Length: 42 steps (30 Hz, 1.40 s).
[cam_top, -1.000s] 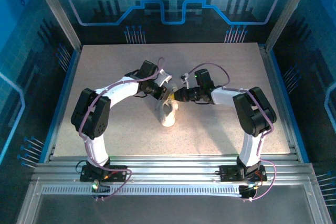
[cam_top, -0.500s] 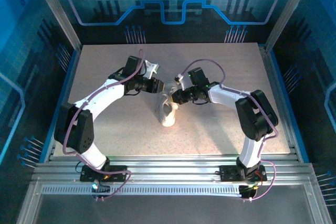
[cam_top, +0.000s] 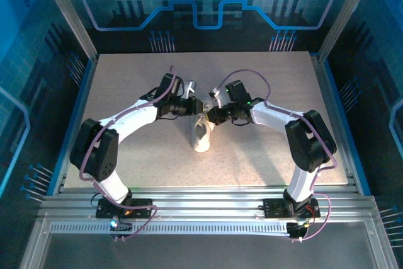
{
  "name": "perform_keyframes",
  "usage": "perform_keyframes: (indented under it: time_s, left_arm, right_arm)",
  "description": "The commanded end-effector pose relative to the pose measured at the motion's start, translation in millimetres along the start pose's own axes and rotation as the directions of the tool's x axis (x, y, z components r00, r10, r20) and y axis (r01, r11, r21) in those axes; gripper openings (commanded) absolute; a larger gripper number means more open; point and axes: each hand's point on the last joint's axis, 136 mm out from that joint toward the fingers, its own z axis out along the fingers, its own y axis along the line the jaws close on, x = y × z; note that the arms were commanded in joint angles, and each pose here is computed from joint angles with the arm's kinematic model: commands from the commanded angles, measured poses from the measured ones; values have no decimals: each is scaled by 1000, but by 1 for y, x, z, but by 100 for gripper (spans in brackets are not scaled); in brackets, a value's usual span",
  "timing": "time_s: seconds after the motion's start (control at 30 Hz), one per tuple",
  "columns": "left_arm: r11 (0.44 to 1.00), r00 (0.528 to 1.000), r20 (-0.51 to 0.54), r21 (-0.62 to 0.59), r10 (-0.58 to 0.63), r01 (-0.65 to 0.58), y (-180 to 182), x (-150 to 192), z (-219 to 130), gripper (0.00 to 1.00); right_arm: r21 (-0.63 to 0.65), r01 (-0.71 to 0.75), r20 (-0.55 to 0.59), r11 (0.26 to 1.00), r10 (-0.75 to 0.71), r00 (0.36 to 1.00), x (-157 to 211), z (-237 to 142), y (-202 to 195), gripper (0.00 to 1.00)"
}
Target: Tie the shoes
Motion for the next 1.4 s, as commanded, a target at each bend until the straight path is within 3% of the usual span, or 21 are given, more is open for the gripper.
perform_keyframes:
  time_s: [0.0, 0.4, 0.67, 0.8, 1.0, 1.1, 1.37]
  left_arm:
    - [999, 999, -30, 24, -28, 29, 4, 10, 17, 20]
    - [999, 998, -55, -42, -27, 25, 29, 23, 33, 10]
    - [999, 999, -24, -27, -37, 37, 32, 18, 42, 4]
    - [999, 999, -24, -27, -46, 45, 34, 17, 47, 3]
    - [997, 997, -20, -6, -77, 77, 35, 15, 49, 2]
    - [994, 994, -11, 27, -109, 110, 32, 12, 46, 4]
    - [983, 986, -8, 85, -165, 165, 25, 7, 37, 22]
  right_arm:
    - [-2, 31, 10, 1000, -31, 999, -5, -6, 9, 0]
    - [-20, 4, 31, 1000, -3, 1000, -7, -8, 7, 0]
    - [-152, -35, 82, 988, 48, 996, -16, -14, 18, 0]
    - [-215, -58, 62, 975, 73, 995, -14, -10, 22, 5]
    - [-195, -75, 48, 978, 85, 995, -7, -4, 15, 10]
    - [-192, -72, 39, 979, 81, 996, -4, -3, 14, 16]
    - [-254, -87, 52, 963, 104, 993, -9, -4, 21, 32]
